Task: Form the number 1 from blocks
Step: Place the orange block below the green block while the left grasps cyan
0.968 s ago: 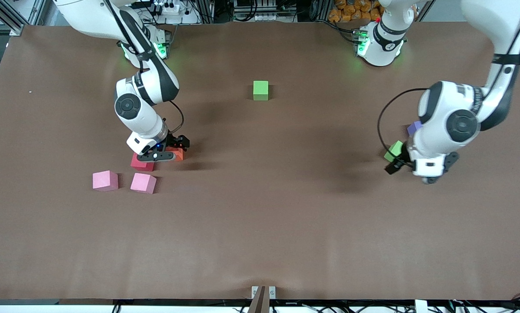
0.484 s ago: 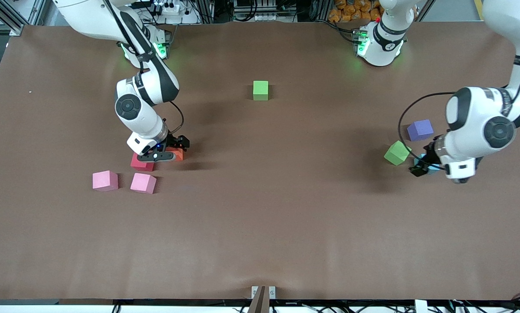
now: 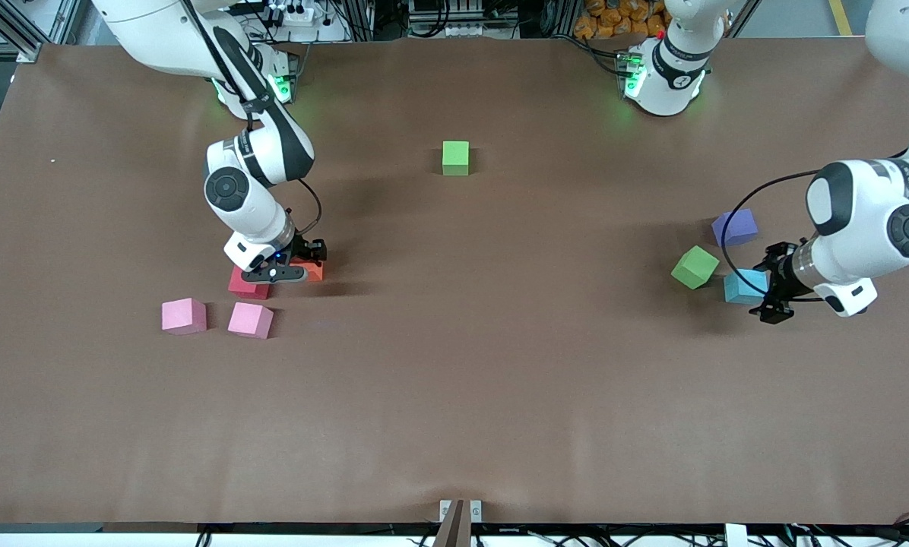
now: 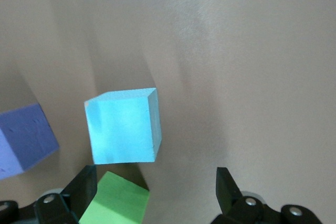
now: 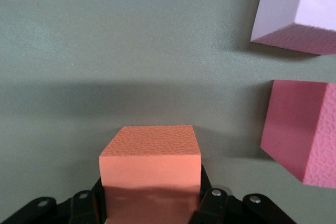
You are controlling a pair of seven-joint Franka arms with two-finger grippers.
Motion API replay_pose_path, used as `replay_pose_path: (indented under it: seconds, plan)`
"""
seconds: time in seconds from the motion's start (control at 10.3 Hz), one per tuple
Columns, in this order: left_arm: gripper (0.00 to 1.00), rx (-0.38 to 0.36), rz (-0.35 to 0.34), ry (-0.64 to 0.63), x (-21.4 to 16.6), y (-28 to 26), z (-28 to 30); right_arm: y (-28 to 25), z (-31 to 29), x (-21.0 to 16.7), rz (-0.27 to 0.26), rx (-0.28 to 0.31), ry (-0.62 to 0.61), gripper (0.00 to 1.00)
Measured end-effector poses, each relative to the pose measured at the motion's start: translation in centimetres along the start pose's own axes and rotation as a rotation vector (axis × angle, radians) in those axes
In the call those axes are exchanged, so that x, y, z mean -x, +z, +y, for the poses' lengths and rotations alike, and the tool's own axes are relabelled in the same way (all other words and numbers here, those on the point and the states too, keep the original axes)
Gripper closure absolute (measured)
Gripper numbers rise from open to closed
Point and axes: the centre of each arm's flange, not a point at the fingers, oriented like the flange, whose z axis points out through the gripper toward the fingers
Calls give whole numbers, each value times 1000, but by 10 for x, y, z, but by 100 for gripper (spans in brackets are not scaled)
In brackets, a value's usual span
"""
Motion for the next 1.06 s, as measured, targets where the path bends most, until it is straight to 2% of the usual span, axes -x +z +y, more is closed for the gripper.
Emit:
replay_pose_path:
  seconds: [0.19, 0.48, 0.68, 0.87, 1.06]
  plan:
    - [0, -16, 7, -89, -5, 17, 1, 0, 1, -1, 4, -1, 6, 37]
    - [0, -49, 81, -162, -6, 37, -2, -4, -14, 0, 23, -7, 61, 38]
    - [0, -67, 113, -173, -3, 50, -3, -19, -57, 7, 62, -20, 111, 37]
    - [0, -72, 115, -172, -2, 52, -4, -36, -109, 18, 100, -38, 145, 37]
    - [0, -98, 124, -174, -4, 50, -6, -42, -153, 37, 113, -53, 154, 37]
